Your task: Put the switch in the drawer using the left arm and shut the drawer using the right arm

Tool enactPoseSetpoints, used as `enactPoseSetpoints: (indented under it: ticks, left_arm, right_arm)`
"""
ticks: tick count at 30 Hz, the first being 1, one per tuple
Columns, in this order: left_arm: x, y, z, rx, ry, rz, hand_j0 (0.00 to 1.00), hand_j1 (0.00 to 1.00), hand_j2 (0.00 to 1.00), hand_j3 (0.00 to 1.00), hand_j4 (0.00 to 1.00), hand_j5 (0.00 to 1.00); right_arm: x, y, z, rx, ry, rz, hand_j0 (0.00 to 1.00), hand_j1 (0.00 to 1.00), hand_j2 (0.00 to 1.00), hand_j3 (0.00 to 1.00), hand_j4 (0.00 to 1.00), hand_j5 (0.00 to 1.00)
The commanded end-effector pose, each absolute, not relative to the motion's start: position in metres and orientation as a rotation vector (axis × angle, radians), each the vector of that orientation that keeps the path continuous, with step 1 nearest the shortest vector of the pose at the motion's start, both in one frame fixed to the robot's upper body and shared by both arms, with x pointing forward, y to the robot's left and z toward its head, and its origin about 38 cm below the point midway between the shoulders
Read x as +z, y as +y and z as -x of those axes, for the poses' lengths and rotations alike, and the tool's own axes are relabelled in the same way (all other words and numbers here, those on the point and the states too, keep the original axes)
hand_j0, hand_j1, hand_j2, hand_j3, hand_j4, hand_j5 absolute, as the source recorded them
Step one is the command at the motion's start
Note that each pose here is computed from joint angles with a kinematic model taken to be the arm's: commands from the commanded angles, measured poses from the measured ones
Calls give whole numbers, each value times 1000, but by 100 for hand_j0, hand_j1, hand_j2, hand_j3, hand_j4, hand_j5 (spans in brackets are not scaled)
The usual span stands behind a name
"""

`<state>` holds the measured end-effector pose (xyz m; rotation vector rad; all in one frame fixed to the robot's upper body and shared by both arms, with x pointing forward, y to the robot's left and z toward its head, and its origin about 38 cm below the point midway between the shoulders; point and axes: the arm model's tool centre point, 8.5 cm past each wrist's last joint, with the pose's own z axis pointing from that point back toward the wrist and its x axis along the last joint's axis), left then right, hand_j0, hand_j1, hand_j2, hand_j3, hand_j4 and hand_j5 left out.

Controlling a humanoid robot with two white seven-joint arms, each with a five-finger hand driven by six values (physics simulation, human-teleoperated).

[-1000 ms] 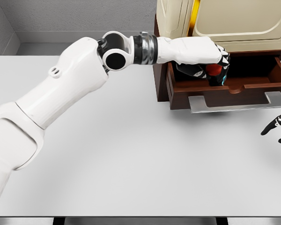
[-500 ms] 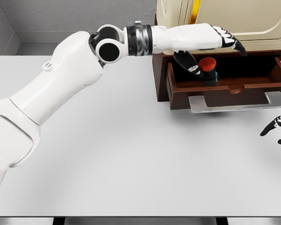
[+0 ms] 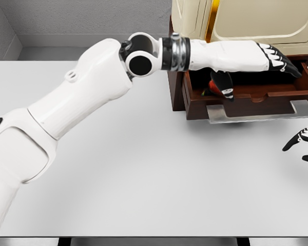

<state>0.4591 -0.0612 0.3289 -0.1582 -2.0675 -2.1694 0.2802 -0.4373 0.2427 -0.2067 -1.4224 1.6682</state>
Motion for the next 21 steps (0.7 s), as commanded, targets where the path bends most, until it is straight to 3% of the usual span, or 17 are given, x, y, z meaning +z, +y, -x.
enactPoseSetpoints:
  ticks: [1,7,10,11,12,14,15,16,19,21]
  left_arm:
    - [331,-60,-460,-2159,-2073,156,100,100,100,100,100,100]
    - [353,-45,-459,-2104,-2128,196,100,100,100,100,100,100]
    - [391,32,-463,-2105,-2159,71,100,100,100,100,100,100]
    - [408,80,-454,-2167,-2107,-6,97,97,97,97,97,97]
    - [399,115,-432,-2210,-1967,124,98,98,98,98,98,98]
    - [393,128,-371,-2252,-1848,427,98,98,98,98,98,98]
    - [386,128,-372,-2176,-1807,530,100,100,100,100,100,100]
    - [372,134,-384,-1911,-1662,637,100,100,100,100,100,100]
    - [363,126,-403,-1702,-1315,582,100,100,100,100,100,100]
    - [364,119,-397,-1675,-1250,700,100,100,100,100,100,100]
  right_arm:
    - [243,-437,-280,1662,-1426,203,63,63,63,63,63,63]
    - [245,-437,-281,1662,-1429,207,63,63,63,63,63,63]
    - [244,-437,-281,1662,-1428,205,63,63,63,63,63,63]
    - [245,-437,-281,1662,-1429,207,63,63,63,63,63,63]
    - [245,-437,-281,1662,-1429,207,63,63,63,63,63,63]
    - [245,-437,-281,1662,-1429,207,63,63,63,63,63,63]
    - [245,-437,-281,1662,-1429,207,63,63,63,63,63,63]
    - [244,-437,-281,1663,-1428,205,63,63,63,63,63,63]
    - [245,-437,-281,1662,-1429,207,63,63,63,63,63,63]
    - [244,-437,-281,1662,-1428,205,63,63,63,63,63,63]
